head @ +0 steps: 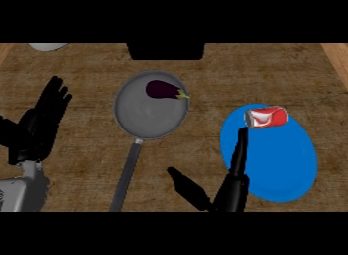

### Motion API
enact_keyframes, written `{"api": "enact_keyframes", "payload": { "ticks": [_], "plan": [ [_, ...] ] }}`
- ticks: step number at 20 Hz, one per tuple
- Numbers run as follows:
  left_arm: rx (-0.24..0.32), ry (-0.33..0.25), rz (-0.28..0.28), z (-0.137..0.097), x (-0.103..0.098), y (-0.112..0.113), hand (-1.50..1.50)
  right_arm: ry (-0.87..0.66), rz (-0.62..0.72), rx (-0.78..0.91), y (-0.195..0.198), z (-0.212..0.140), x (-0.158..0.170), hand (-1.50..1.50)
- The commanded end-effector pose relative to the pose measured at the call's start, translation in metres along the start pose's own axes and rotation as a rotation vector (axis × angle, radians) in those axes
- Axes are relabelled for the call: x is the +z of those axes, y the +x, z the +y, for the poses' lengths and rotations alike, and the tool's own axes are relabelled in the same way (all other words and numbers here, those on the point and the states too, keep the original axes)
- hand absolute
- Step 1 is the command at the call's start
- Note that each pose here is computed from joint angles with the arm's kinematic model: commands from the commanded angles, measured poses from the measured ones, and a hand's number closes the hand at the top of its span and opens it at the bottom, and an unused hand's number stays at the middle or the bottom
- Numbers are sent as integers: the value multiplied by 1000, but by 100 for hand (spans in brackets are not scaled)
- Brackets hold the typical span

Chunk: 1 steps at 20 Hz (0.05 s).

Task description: Pick the eggplant from the plate and place it in the pan

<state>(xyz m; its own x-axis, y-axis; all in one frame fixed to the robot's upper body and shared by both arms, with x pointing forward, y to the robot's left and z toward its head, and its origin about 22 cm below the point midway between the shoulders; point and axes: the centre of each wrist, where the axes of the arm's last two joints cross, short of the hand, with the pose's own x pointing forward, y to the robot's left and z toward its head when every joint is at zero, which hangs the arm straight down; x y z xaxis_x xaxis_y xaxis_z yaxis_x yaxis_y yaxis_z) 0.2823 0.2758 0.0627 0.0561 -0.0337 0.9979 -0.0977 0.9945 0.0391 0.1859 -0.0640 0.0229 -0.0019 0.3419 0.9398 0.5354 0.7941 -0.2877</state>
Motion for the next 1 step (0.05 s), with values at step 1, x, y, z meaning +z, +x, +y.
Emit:
{"api": "enact_keyframes", "payload": {
  "ticks": [1],
  "plan": [
    [12, 0, -1, 11, -3, -3, 0, -26, 0, -7, 7, -12, 6, -150]
  ]
}}
